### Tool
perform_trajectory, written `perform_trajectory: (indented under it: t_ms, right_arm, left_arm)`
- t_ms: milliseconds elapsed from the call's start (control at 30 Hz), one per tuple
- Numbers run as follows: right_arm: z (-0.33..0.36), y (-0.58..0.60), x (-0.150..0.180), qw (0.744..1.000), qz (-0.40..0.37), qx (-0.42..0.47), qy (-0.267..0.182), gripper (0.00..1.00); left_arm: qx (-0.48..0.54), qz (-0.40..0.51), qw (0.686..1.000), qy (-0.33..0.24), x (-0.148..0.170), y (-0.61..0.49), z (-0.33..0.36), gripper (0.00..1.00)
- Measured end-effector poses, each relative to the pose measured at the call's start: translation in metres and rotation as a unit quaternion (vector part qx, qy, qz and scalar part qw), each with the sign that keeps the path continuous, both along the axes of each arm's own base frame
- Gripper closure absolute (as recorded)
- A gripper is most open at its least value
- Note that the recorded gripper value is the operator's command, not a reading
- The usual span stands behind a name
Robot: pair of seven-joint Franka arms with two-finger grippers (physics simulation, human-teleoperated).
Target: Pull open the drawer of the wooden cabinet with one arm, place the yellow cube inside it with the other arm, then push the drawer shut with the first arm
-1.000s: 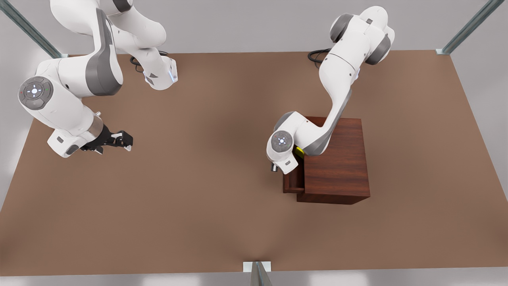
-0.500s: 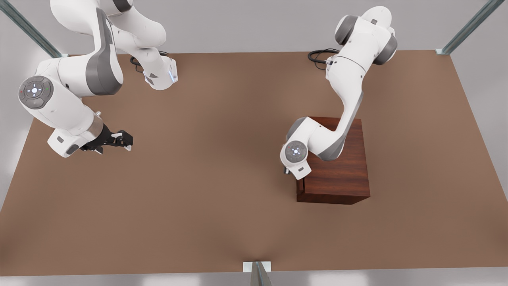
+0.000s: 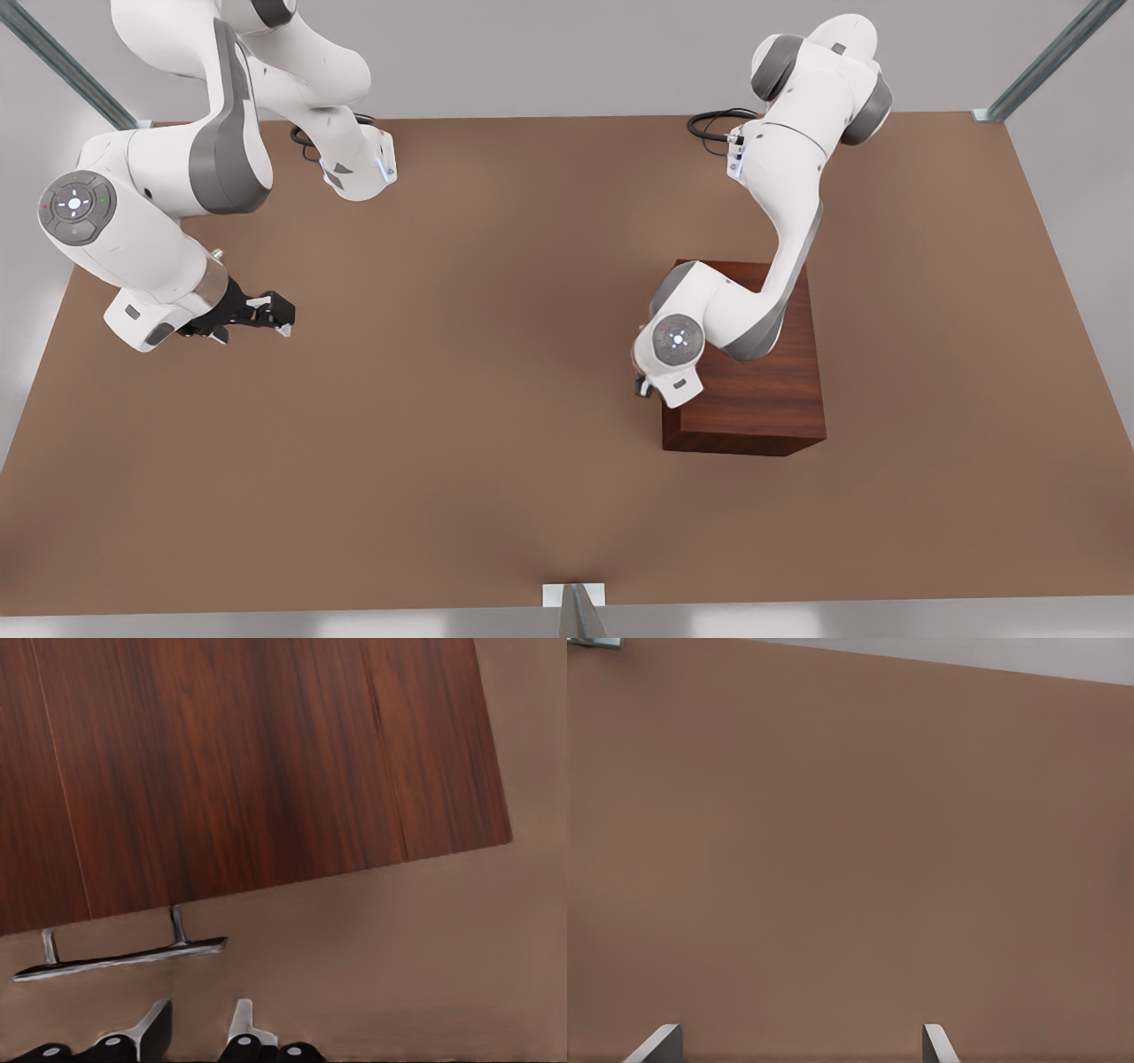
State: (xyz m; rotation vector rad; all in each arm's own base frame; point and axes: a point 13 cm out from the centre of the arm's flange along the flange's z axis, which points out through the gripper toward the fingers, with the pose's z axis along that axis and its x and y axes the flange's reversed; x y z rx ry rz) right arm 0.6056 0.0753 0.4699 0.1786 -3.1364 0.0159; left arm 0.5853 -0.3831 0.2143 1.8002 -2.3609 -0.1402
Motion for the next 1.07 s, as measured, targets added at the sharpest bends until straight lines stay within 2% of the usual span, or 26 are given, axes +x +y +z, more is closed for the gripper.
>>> perform_trajectory:
  t_ms: [67, 133, 233, 300, 400, 467, 533, 633, 733, 1067]
  right_arm:
    - [0.000, 0.001, 0.000, 1.000, 0.001, 0.000, 0.000, 0.00]
    - [0.001, 0.003, 0.000, 1.000, 0.002, 0.000, -0.001, 0.00]
    - [0.000, 0.002, 0.000, 1.000, 0.002, 0.000, 0.000, 0.00]
    - [0.000, 0.000, 0.000, 1.000, 0.001, 0.001, 0.000, 0.00]
    - [0.000, 0.000, 0.000, 1.000, 0.001, 0.000, 0.000, 0.00]
    - [0.000, 0.000, 0.000, 1.000, 0.001, 0.000, 0.000, 0.00]
    - [0.000, -0.001, 0.000, 1.000, 0.001, 0.001, 0.000, 0.00]
    - [0.000, -0.002, 0.000, 1.000, 0.000, 0.001, 0.000, 0.00]
    - [0.000, -0.002, 0.000, 1.000, 0.000, 0.000, 0.001, 0.00]
    - [-0.001, -0.001, -0.002, 1.000, 0.001, 0.000, 0.005, 0.00]
  left_arm:
    - [-0.043, 0.021, 0.999, -0.019, 0.012, -0.009, 0.046, 0.00]
    - [-0.076, 0.063, 0.995, -0.030, 0.042, 0.029, 0.084, 0.00]
    - [-0.098, 0.111, 0.988, -0.049, 0.100, 0.159, 0.126, 0.00]
    - [-0.077, 0.088, 0.991, -0.067, 0.112, 0.236, 0.144, 0.00]
    - [-0.052, 0.010, 0.992, -0.112, 0.096, 0.316, 0.225, 0.00]
    - [-0.021, -0.051, 0.989, -0.136, 0.062, 0.339, 0.288, 0.00]
    - [-0.014, -0.119, 0.984, -0.131, 0.038, 0.338, 0.310, 0.00]
    - [-0.018, -0.206, 0.972, -0.108, 0.024, 0.335, 0.308, 0.00]
    - [-0.033, -0.278, 0.956, -0.090, 0.025, 0.329, 0.291, 0.00]
    - [-0.062, -0.443, 0.890, -0.092, 0.031, 0.318, 0.280, 0.00]
